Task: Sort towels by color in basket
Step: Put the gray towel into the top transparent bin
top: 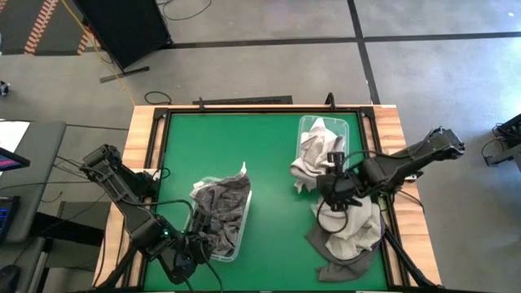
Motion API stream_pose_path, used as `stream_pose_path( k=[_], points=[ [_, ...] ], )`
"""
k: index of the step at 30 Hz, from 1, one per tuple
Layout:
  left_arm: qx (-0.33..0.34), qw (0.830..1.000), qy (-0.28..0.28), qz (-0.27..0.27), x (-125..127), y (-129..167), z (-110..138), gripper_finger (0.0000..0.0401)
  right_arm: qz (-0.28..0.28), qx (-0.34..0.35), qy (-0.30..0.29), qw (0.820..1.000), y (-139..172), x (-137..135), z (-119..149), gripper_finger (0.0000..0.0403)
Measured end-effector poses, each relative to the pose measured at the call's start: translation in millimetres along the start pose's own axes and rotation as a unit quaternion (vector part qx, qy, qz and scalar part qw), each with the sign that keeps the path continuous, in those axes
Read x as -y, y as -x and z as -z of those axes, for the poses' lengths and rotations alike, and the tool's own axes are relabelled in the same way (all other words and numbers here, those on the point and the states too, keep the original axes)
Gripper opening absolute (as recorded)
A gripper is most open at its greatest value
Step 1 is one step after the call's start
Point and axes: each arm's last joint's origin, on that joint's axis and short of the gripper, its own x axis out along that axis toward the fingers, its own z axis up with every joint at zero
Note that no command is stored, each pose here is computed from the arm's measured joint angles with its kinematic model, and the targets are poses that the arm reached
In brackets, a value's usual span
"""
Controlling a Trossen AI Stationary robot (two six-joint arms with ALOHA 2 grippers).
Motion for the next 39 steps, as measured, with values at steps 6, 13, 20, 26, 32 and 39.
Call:
stream_pose_path(
  k=[6,13,20,26,32,39],
  points=[
    [0.000,1.000,0.000,0.000,0,0,0,0.0264,0.011,-0.017,0.017,1.000,-12,-7,9,0.0134],
    [0.000,1.000,-0.001,0.000,0,0,0,0.0264,0.020,-0.011,0.016,1.000,-22,-11,11,0.0133],
    [0.001,1.000,0.000,0.001,0,0,0,0.0264,0.034,-0.008,0.014,0.999,-23,-10,12,0.0078],
    [0.001,1.000,0.000,0.001,0,0,0,0.0264,0.034,-0.009,0.019,0.999,-23,-10,12,0.0013],
    [0.001,1.000,0.000,0.001,0,0,0,0.0264,0.042,-0.008,0.024,0.999,-24,-9,11,0.0018],
    [0.001,1.000,0.000,0.001,0,0,0,0.0264,0.052,0.009,0.017,0.998,-15,-5,5,0.0013]
  ],
)
